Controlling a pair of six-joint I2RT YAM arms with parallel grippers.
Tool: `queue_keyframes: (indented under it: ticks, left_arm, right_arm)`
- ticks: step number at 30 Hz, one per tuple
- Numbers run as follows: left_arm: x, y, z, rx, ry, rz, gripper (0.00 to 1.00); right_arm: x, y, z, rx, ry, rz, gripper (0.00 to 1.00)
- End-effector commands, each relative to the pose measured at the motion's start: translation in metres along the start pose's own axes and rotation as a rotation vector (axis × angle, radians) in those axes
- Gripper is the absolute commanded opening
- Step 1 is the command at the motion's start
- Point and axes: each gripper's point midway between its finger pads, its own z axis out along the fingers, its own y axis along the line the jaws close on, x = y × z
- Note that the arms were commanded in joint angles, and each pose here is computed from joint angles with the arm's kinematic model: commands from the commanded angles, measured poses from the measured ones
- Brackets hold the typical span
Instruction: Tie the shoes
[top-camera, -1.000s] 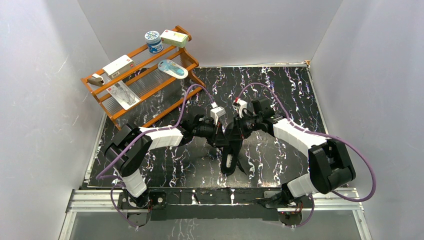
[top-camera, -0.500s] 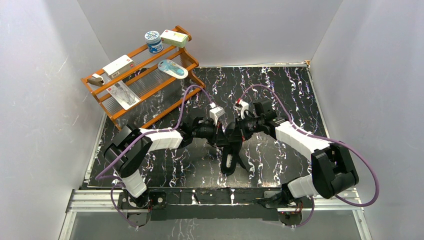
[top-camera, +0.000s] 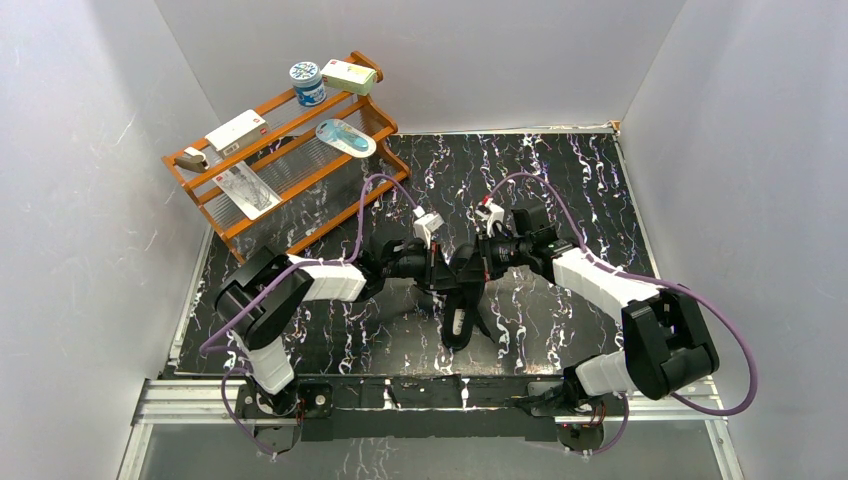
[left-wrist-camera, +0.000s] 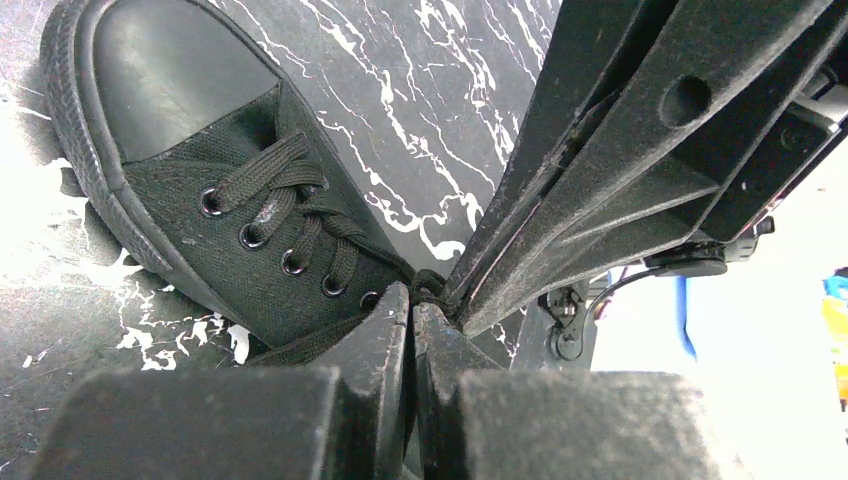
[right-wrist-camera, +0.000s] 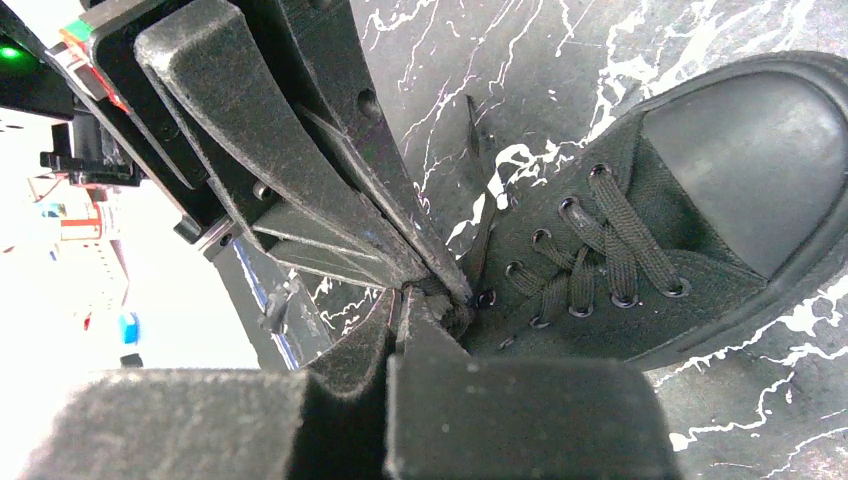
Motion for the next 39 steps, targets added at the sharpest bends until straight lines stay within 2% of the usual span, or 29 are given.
queue_keyframes:
  ticks: [1, 8, 25, 28, 31, 39]
  left_arm:
    - [-0.026, -0.009, 0.007, 0.043, -0.114, -0.008, 0.0]
    - [-0.027, 0.001, 0.011, 0.02, -0.151, -0.047, 0.0]
    - [-0.027, 0.01, 0.003, -0.031, -0.22, -0.123, 0.0]
    - [-0.033, 0.01, -0.004, -0.04, -0.238, -0.102, 0.0]
    - [-0.031, 0.013, -0.011, -0.073, -0.234, -0.073, 0.0]
    - [-0.024, 0.012, -0.012, -0.078, -0.217, -0.075, 0.0]
  right_arm:
    - [-0.004, 0.036, -0.003, -0.152, -0.006, 0.003, 0.0]
    - [0.005, 0.044, -0.008, -0.18, -0.005, 0.045, 0.0]
    - [0.009, 0.063, -0.008, -0.253, 0.022, 0.022, 0.0]
    - [0.007, 0.06, -0.01, -0.211, 0.006, 0.023, 0.0]
    - [0.005, 0.04, -0.016, -0.07, -0.037, 0.059, 0.0]
    - [0.001, 0.04, -0.023, -0.065, -0.082, 0.053, 0.0]
